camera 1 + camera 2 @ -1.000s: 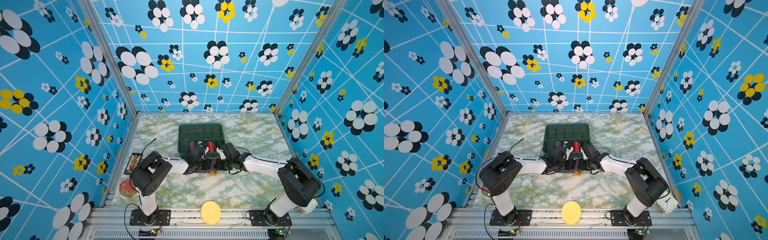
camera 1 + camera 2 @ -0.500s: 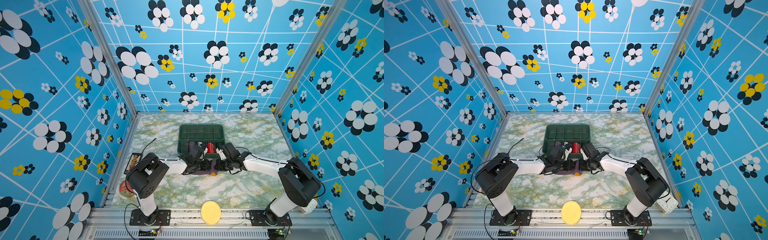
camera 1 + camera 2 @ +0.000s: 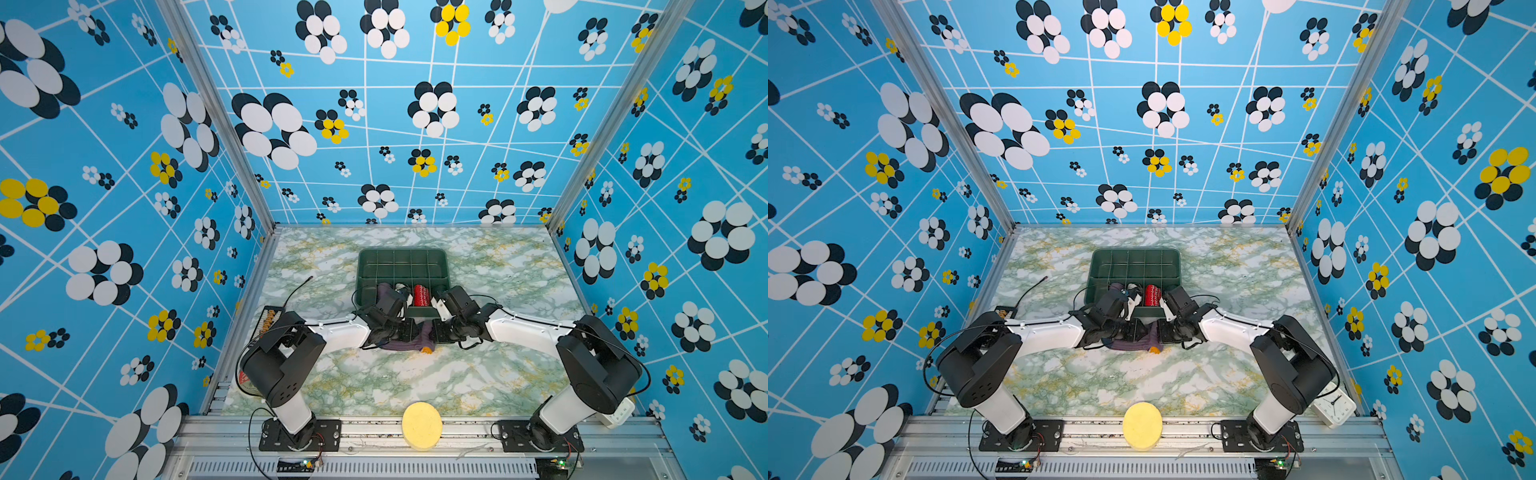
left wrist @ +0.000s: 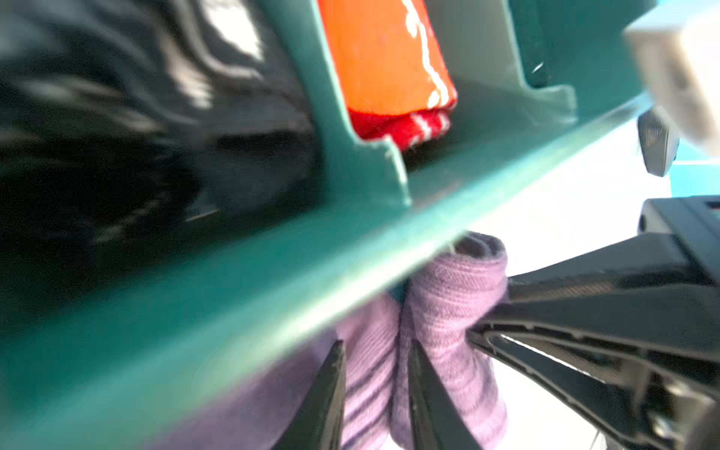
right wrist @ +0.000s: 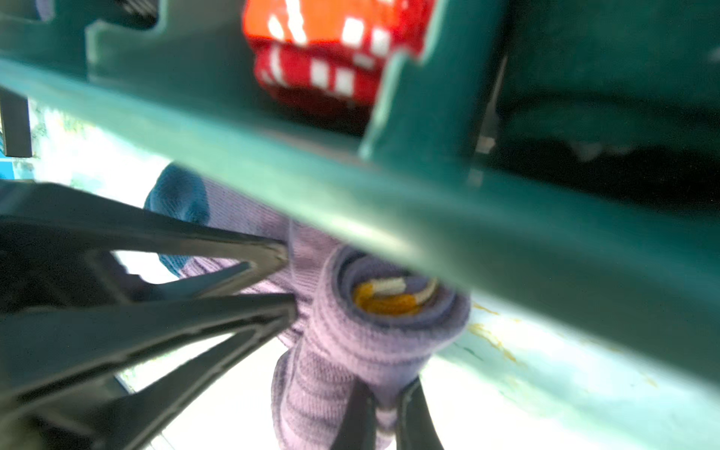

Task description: Roll the socks

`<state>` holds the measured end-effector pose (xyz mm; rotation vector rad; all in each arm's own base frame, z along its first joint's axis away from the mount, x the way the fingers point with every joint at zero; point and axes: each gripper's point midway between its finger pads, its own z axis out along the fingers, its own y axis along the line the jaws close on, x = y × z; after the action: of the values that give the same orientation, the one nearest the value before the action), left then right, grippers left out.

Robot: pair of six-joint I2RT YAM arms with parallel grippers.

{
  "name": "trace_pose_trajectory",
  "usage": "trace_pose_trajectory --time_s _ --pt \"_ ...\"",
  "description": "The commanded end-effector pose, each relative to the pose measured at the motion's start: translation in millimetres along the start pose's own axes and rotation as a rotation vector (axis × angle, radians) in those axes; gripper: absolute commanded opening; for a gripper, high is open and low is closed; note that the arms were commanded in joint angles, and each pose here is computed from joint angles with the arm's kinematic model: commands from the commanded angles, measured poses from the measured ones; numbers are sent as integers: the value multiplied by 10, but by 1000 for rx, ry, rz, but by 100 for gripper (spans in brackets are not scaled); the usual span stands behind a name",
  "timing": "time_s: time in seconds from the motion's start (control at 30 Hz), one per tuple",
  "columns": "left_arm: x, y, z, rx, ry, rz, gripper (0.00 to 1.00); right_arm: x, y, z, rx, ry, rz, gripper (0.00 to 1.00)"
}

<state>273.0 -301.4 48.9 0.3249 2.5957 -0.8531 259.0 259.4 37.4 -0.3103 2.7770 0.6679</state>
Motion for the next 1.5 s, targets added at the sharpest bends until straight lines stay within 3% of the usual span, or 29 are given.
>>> trace_pose_trajectory --time_s 0.0,0.6,1.17,1.33,1.47 --pt "-9 40 -176 -56 -28 38 30 151 -75 28 47 65 -7 0" --pt "-497 143 -39 -118 -78 105 27 175 -48 11 59 74 -24 0" --pt "-966 477 85 -165 -132 82 27 194 -52 -1 66 86 -29 0" --pt "-1011 277 7 -102 -146 83 27 189 -66 -31 82 90 -35 0" --pt "-851 86 -142 -53 -150 81 27 163 -48 -28 82 93 -40 0"
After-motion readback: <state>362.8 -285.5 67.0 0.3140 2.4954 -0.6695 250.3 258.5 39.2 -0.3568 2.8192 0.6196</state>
